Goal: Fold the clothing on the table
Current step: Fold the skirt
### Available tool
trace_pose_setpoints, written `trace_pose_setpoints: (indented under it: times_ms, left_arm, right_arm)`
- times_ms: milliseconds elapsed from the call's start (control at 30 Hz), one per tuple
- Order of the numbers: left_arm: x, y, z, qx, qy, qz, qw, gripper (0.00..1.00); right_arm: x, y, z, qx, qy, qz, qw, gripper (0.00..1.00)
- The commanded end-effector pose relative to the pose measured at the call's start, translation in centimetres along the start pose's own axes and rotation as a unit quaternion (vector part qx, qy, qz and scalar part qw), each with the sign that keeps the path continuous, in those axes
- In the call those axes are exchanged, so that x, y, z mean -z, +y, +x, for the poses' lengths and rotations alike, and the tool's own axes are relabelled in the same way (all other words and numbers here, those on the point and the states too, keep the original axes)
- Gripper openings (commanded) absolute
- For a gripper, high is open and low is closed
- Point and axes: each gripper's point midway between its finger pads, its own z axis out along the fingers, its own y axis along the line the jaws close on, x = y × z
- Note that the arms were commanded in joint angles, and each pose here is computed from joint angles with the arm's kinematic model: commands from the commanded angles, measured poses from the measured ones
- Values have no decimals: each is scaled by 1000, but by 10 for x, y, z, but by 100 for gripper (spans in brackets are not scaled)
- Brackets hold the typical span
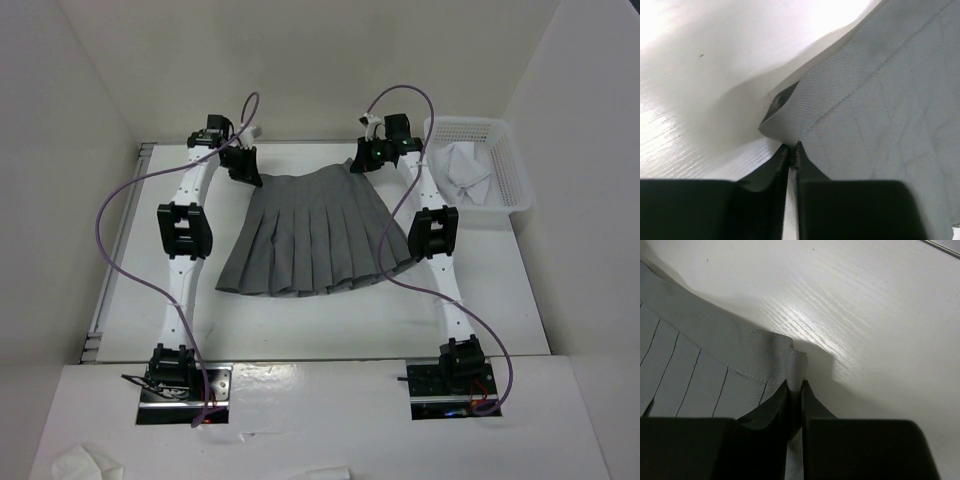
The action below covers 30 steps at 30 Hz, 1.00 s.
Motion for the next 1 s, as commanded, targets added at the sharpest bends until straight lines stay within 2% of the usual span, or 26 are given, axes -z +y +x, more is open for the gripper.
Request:
trace_pose_setpoints:
  times_ms: [0,67,167,367,500,600,633,700,767,800,833,900,933,967]
  left_arm:
    - [4,-10,-12,-23,-16,16,999,6]
    - [10,-10,-18,-33,-23,8,999,0]
    - [23,-11,-27,-47,-36,9,998,0]
    - [61,-19,-50,-71,-68,-3,995,0]
    - [92,-21,-59,-78,-86,-1,993,0]
    - [116,-40,-62,-92,-95,23,991,0]
    - [128,-51,-60,-95,-90,31,991,0]
    - [141,-67,-56,-120,-87,53,988,0]
    - [157,-88,-43,-136,-71,83,985,0]
    - [151,-87,-28,-113,-47,92,988,0]
    - [164,-97,-26,-126,-48,92,987,0]
    - [174,-109,-13,-162,-35,93,982,0]
    - [161,-114,5,-155,-4,104,982,0]
    - [159,-118,13,-158,9,104,982,0]
  right_arm:
    - [7,7,-28,32,-34,4,999,0]
    - [10,8,-31,32,-34,9,999,0]
    - [15,8,-37,40,-39,15,998,0]
    - [53,25,-82,71,-72,31,994,0]
    - [98,32,-114,79,-99,41,991,0]
    - [120,34,-116,69,-95,35,993,0]
    - [135,50,-125,73,-99,22,992,0]
    - [150,50,-117,64,-87,9,994,0]
    - [169,70,-112,82,-69,-13,994,0]
    - [174,73,-107,90,-57,-14,994,0]
    - [178,87,-92,87,-25,-25,996,0]
    - [177,104,-75,129,15,-36,991,0]
    - [178,113,-51,115,59,-52,990,0]
    - [176,117,-48,123,65,-58,989,0]
